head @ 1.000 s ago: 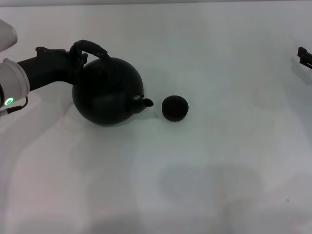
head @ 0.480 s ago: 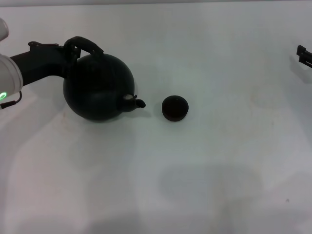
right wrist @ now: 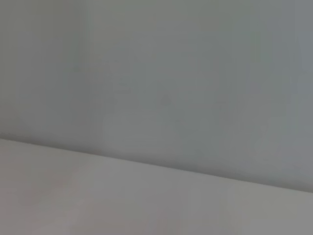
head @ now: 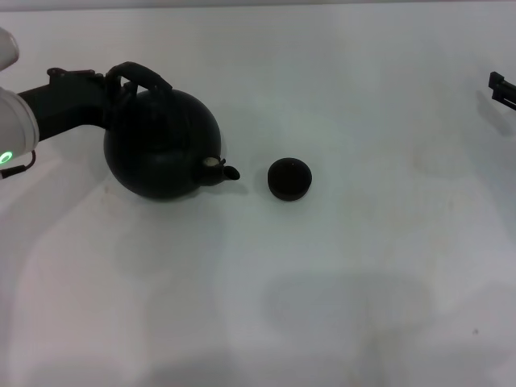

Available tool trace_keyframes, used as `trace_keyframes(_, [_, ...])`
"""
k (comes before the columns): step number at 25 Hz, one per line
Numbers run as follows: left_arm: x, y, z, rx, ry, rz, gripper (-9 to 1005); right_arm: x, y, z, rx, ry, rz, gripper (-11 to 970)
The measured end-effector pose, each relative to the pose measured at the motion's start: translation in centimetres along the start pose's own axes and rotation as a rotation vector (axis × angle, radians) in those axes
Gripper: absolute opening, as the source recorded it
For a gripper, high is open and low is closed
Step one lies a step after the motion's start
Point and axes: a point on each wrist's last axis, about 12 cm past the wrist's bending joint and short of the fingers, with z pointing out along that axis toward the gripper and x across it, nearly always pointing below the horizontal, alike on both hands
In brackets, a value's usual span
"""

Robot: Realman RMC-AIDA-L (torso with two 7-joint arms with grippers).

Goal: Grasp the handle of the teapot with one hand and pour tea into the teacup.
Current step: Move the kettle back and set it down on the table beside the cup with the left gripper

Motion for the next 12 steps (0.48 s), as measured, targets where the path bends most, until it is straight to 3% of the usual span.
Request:
trace_keyframes(4, [-0.12, -0.01, 0.08, -0.001, -0.002, 0.002, 160, -0.02, -0.01, 0.03, 0.001, 0.001, 0.000, 845])
trace_keyframes(12, [0.03, 0.49, -0.47, -0.020, -0.011, -0.012, 455, 0.03, -0.10, 0.03, 0.009, 0.005, 0.001, 845])
